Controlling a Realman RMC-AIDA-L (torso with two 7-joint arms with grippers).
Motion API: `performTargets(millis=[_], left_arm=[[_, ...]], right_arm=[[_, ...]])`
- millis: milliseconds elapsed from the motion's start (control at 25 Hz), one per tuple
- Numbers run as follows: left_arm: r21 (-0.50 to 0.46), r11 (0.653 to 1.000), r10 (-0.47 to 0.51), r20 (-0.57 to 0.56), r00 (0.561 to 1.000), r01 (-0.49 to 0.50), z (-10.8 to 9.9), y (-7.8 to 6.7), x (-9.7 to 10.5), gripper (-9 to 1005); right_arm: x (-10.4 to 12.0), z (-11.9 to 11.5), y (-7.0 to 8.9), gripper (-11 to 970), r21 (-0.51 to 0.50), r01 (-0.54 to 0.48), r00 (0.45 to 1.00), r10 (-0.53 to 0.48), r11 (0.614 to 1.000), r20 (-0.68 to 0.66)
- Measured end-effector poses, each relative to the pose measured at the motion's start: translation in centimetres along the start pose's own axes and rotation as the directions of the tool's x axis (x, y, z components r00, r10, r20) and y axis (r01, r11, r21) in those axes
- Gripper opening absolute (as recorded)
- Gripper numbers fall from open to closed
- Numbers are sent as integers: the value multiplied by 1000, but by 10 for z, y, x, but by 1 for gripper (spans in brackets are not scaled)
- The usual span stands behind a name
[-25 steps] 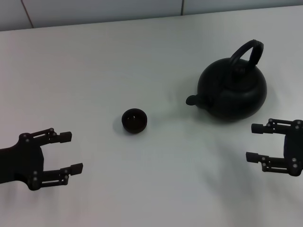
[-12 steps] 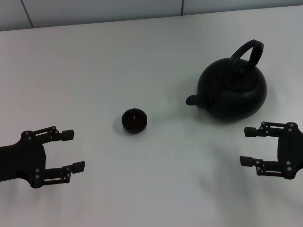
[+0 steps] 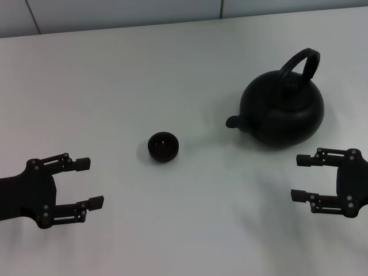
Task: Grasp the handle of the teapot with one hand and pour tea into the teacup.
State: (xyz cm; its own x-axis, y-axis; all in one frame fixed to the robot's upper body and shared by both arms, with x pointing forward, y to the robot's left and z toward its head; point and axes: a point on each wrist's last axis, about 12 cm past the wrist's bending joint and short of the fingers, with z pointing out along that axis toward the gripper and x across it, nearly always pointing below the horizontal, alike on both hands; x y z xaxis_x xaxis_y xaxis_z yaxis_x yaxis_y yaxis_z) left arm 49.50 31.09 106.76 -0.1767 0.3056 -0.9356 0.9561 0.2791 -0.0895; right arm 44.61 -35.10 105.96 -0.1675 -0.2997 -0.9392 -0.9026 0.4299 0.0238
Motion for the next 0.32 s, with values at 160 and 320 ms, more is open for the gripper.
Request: performTargets(millis=[160,320], left_arm=[[1,1000,1,1,1000,-1,1,0,0,810],[1,1000,1,2,1000,-1,1,0,0,810]], right_arm=[[0,1,0,693,0,0,1000,0,1000,0],[0,2,-1,693,1,1,1000,-1,1000,0]])
